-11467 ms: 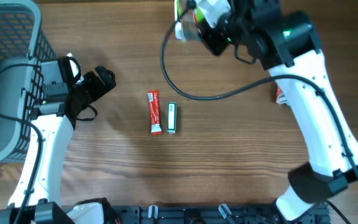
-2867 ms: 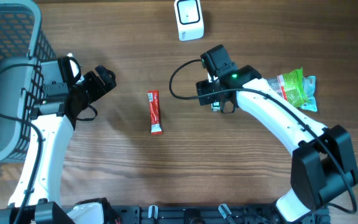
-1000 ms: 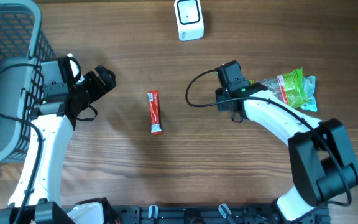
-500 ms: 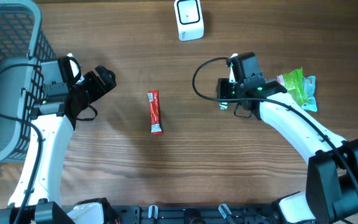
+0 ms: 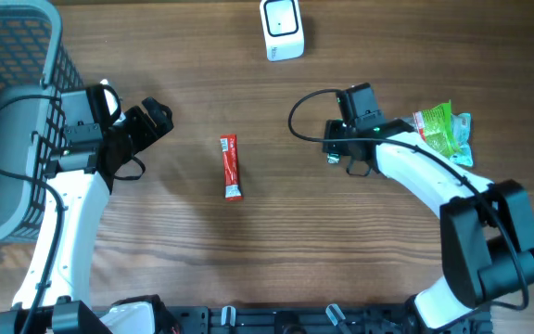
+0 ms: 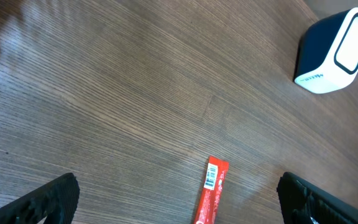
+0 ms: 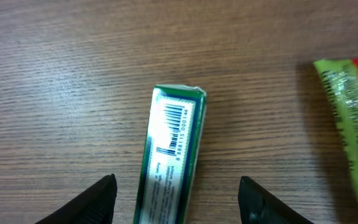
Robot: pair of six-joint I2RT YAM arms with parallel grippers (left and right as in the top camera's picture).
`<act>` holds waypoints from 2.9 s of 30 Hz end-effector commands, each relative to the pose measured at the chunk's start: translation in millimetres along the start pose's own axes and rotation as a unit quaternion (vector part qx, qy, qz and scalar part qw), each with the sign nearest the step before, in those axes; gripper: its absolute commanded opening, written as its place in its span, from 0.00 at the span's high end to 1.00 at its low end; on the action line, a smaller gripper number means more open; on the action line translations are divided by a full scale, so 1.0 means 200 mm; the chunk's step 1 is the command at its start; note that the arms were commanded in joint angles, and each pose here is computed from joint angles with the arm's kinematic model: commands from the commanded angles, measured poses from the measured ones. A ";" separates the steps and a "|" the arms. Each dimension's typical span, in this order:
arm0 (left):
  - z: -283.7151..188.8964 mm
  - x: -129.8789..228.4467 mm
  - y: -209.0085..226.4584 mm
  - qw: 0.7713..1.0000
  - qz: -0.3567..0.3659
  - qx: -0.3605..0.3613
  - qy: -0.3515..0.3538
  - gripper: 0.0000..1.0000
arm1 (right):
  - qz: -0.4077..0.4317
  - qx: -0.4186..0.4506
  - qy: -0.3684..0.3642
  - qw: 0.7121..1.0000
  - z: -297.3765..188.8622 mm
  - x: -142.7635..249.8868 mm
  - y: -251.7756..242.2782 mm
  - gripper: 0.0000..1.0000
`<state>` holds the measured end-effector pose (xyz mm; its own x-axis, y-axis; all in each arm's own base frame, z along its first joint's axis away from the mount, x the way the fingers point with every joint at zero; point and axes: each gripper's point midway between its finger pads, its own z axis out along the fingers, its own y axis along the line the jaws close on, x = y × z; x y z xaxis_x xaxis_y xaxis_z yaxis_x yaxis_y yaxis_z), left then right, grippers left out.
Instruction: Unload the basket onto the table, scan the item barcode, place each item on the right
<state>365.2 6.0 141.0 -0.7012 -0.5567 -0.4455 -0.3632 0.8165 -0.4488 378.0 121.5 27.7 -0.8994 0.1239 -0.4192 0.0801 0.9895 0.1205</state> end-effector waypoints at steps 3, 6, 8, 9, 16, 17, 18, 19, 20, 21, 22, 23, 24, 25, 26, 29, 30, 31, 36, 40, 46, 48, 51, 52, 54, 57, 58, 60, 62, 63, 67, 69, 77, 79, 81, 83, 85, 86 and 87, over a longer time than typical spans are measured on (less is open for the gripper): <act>0.01 0.00 0.01 1.000 0.002 0.000 0.002 0.00 | 0.013 0.004 0.005 1.000 0.05 0.01 0.00 0.37; 0.01 0.00 0.01 1.000 0.002 0.000 0.002 0.00 | 0.013 0.020 0.000 1.000 0.05 0.01 -0.03 0.38; 0.01 0.00 0.01 1.000 0.002 0.000 0.002 0.00 | 0.012 0.022 0.004 1.000 0.05 0.02 -0.03 0.38; 0.01 0.00 0.01 1.000 0.002 0.000 0.002 0.00 | 0.012 0.022 0.004 1.000 0.05 0.02 -0.03 0.38; 0.01 0.00 0.01 1.000 0.002 0.000 0.002 0.00 | 0.008 0.079 0.002 0.997 0.04 0.03 -0.14 0.38; 0.01 0.00 0.01 1.000 0.002 0.000 0.002 0.00 | 0.008 0.082 0.001 0.997 0.04 0.03 -0.14 0.38; 0.01 0.00 0.01 1.000 0.002 0.000 0.002 0.00 | 0.008 0.081 0.002 0.997 0.04 0.03 -0.14 0.38; 0.01 0.00 0.01 1.000 0.002 0.000 0.002 0.00 | 0.008 0.080 0.000 0.997 0.04 0.02 -0.14 0.38; 0.01 0.00 0.01 1.000 0.002 0.000 0.002 0.00 | 0.009 0.080 -0.002 0.997 0.03 0.02 -0.14 0.38; 0.01 0.00 0.01 1.000 0.002 0.000 0.002 0.00 | 0.009 0.078 -0.005 0.997 0.01 0.01 -0.14 0.38; 0.01 0.00 0.01 1.000 0.002 0.000 0.002 0.00 | 0.010 0.076 -0.009 0.997 -0.02 0.00 -0.13 0.38; 0.01 0.00 0.01 1.000 0.002 0.000 0.002 0.00 | 0.010 0.075 -0.011 0.997 -0.03 -0.01 -0.13 0.38; 0.01 0.00 0.01 1.000 0.002 0.000 0.002 0.00 | 0.010 0.077 -0.013 0.997 -0.06 -0.01 -0.14 0.38; 0.01 0.00 0.01 1.000 0.002 0.000 0.002 0.00 | 0.011 0.081 -0.014 0.997 -0.07 -0.01 -0.15 0.38; 0.01 0.00 0.01 1.000 0.002 0.000 0.002 0.00 | 0.014 0.088 -0.012 0.996 -0.08 0.00 -0.16 0.38; 0.01 0.00 0.01 1.000 0.002 0.000 0.002 0.00 | 0.011 0.105 0.000 0.994 -0.09 0.03 -0.19 0.38; 0.01 0.00 0.01 1.000 0.002 0.000 0.002 0.00 | 0.010 0.112 -0.001 0.994 -0.09 0.03 -0.21 0.38; 0.01 0.00 0.01 1.000 0.002 0.000 0.002 0.00 | 0.010 0.115 -0.001 0.993 -0.09 0.03 -0.21 0.37; 0.01 0.00 0.01 1.000 0.002 0.000 0.002 0.00 | -0.003 0.070 0.008 0.998 -0.13 0.02 -0.15 0.37; 0.01 0.00 0.01 1.000 0.002 0.000 0.002 0.00 | -0.009 0.025 0.014 1.000 -0.16 0.05 -0.03 0.37; 0.01 0.00 0.01 1.000 0.002 0.000 0.002 0.00 | 0.050 0.116 -0.014 0.992 -0.11 0.09 -0.13 0.35; 0.01 0.00 0.01 1.000 0.002 0.000 0.002 0.00 | 0.079 0.088 -0.002 0.993 -0.08 0.11 -0.10 0.46; 0.01 0.00 0.01 1.000 0.002 0.000 0.002 0.00 | 0.130 0.058 0.003 0.990 -0.06 0.09 -0.11 0.49; 0.01 0.00 0.01 1.000 0.002 0.000 0.002 0.00 | 0.145 0.062 0.003 0.987 -0.06 0.09 -0.13 0.43; 0.01 0.00 0.01 1.000 0.002 0.000 0.002 0.00 | 0.151 0.065 0.005 0.986 -0.06 0.09 -0.16 0.21; 0.01 0.00 0.01 1.000 0.002 0.000 0.002 0.00 | 0.162 0.065 0.003 0.985 -0.03 0.12 -0.17 0.16; 0.01 0.00 0.01 1.000 0.002 0.000 0.002 0.00 | 0.163 0.061 -0.002 0.985 0.00 0.14 -0.18 0.16; 0.01 0.00 0.01 1.000 0.002 0.000 0.002 0.00 | 0.162 0.050 -0.007 0.986 0.03 0.16 -0.17 0.16; 0.01 0.00 0.01 1.000 0.002 0.000 0.002 0.00 | 0.145 0.031 -0.005 0.989 0.05 0.18 -0.15 0.16; 0.01 0.00 0.01 1.000 0.002 0.000 0.002 0.00 | 0.130 0.019 -0.005 0.991 0.06 0.19 -0.13 0.17; 0.01 0.00 0.01 1.000 0.002 0.000 0.002 0.00 | 0.012 -0.015 -0.021 1.000 0.07 0.19 -0.06 0.29; 0.01 0.00 0.01 1.000 0.002 0.000 0.002 0.00 | -0.030 -0.022 -0.032 0.999 0.07 0.16 -0.03 0.30; 0.01 0.00 0.01 1.000 0.002 0.000 0.002 0.00 | -0.229 -0.009 -0.059 0.972 0.06 0.14 0.04 0.24; 0.01 0.00 0.01 1.000 0.002 0.000 0.002 0.00 | -0.234 0.006 -0.074 0.969 0.03 0.08 0.03 0.19; 0.01 0.00 0.01 1.000 0.002 0.000 0.002 0.00 | -0.232 -0.007 -0.083 0.969 -0.04 0.00 0.09 0.19; 0.01 0.00 0.01 1.000 0.002 0.000 0.002 0.00 | -0.224 -0.014 -0.092 0.970 -0.13 -0.10 0.13 0.19; 0.01 0.00 0.01 1.000 0.002 0.000 0.002 0.00 | -0.202 -0.033 -0.082 0.975 -0.24 -0.16 0.19 0.20; 0.01 0.00 0.01 1.000 0.002 0.000 0.002 0.00 | -0.196 -0.044 -0.070 0.977 -0.26 -0.15 0.21 0.21; 0.01 0.00 0.01 1.000 0.002 0.000 0.002 0.00 | -0.192 -0.052 -0.055 0.978 -0.27 -0.12 0.22 0.22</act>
<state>365.2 6.0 141.0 -0.7010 -0.5570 -0.4453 -0.3635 0.8163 -0.4489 373.8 141.5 54.3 -0.8134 -0.2927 -0.5028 -0.3040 0.9507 -0.0615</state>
